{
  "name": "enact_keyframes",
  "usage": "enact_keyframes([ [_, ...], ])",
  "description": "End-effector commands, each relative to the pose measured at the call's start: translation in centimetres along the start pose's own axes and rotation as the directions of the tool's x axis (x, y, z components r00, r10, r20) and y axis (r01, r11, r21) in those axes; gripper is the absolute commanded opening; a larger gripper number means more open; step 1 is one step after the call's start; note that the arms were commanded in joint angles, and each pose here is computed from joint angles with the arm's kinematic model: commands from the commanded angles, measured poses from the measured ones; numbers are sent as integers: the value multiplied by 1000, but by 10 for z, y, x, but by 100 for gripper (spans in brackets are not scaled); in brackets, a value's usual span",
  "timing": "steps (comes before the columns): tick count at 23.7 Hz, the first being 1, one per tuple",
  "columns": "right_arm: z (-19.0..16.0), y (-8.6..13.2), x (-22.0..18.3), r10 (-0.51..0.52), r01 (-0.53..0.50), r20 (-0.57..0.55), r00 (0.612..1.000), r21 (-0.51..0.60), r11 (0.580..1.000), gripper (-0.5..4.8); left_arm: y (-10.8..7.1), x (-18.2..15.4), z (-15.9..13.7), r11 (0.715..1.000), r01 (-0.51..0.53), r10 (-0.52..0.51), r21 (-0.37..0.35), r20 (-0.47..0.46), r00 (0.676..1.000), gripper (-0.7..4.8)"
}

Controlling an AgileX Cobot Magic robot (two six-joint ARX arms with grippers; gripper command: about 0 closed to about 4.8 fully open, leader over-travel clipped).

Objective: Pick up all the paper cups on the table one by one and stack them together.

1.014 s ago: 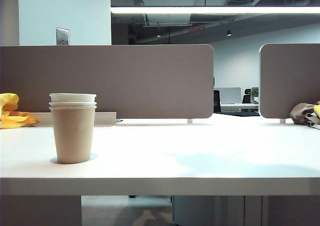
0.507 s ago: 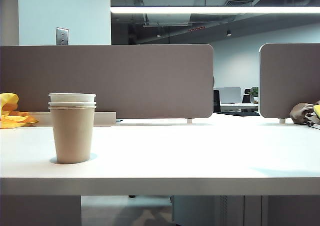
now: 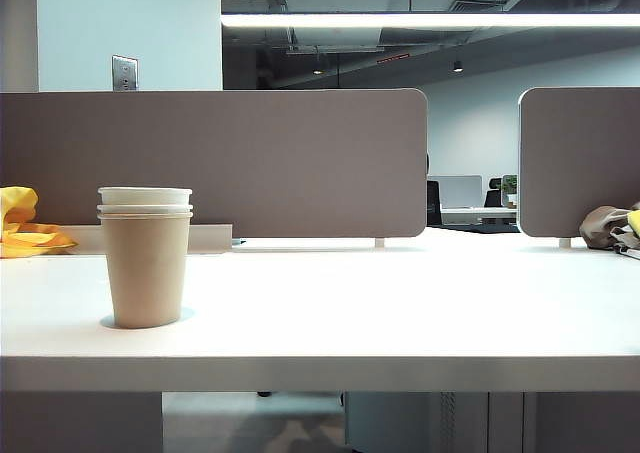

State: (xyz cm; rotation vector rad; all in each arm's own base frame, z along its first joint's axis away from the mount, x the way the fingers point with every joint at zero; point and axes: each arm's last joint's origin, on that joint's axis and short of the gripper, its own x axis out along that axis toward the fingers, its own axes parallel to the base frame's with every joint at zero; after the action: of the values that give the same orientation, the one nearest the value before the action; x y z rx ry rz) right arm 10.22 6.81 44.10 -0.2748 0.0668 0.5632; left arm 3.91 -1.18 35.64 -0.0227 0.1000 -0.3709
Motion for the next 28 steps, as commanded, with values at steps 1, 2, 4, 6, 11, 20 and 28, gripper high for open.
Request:
enact_keyframes([
  [1,-22,3,-16,-46,41,126,991,45,998,-8,0,-1,-5,1000,2,-2,2,-21,1000,-6],
  [2,-28,4,-20,-66,57,149,987,61,997,-8,0,-2,-7,1000,2,-2,2,-21,1000,-6],
  [4,-41,6,-30,-136,116,198,971,110,987,-8,-1,-3,-15,1000,1,-1,2,-19,1000,-6],
  [6,-52,7,-36,-184,156,226,957,137,978,-8,-1,-5,-25,1000,-8,8,2,-19,1000,-6],
  [11,-98,17,-43,-199,169,194,961,157,973,-5,-1,-10,-53,999,-30,29,17,42,999,-6],
  [20,-151,29,-35,-233,184,152,960,282,941,-5,4,2,-83,996,-91,92,-16,36,995,-6],
  [28,-198,41,-16,-199,178,47,979,285,942,-1,9,18,-96,996,-93,93,-8,66,993,-6],
])
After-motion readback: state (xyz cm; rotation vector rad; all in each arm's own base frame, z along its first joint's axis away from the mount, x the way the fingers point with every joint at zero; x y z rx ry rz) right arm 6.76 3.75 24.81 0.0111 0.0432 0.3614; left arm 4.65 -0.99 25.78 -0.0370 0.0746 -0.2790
